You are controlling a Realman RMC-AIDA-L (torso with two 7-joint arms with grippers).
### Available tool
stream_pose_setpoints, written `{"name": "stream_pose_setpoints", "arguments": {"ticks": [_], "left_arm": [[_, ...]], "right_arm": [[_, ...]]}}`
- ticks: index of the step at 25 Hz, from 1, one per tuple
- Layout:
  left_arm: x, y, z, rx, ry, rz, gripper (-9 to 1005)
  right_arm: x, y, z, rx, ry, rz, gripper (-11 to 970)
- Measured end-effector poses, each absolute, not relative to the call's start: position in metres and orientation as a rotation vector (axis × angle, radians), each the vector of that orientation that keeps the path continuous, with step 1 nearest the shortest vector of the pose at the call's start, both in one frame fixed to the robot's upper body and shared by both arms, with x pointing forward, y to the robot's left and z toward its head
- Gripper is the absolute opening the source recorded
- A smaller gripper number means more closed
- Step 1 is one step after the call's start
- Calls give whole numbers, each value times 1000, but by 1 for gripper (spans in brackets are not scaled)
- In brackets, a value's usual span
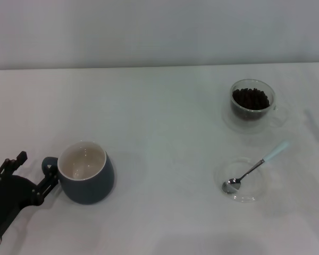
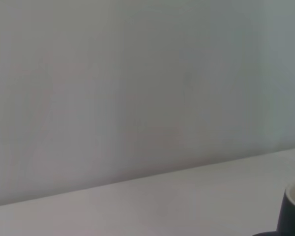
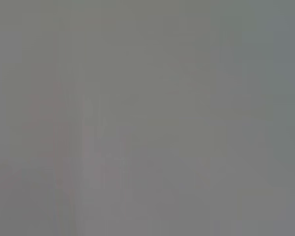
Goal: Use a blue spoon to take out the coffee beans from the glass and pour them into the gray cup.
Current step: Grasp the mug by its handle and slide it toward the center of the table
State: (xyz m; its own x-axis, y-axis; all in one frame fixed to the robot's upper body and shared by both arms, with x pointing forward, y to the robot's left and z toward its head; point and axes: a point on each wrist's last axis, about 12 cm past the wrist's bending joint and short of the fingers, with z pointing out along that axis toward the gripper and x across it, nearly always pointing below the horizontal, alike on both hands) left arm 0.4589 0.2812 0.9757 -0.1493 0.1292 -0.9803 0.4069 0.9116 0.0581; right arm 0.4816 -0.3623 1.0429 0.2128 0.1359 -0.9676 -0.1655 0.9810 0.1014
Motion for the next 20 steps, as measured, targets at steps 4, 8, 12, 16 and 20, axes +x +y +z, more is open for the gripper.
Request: {"name": "stream_pose_setpoints", "arguments": {"ticks": [4, 8, 12, 16, 20], "left_arm": [[460, 280, 976, 413, 1716, -254, 808], [462, 280, 977, 431, 1708, -242, 730], [464, 277, 978, 452, 1697, -232, 657], [466, 274, 979, 452, 1691, -241, 530], [466, 272, 979, 451, 1690, -246, 408]], "right_arm": [[482, -362, 1043, -24, 1339, 209, 871], [483, -363, 1043, -14, 1336, 205, 871], [482, -362, 1043, -12, 1335, 205, 871], [482, -362, 1043, -12, 1335, 206, 871], [482, -362, 1043, -12, 1335, 206, 871]]}}
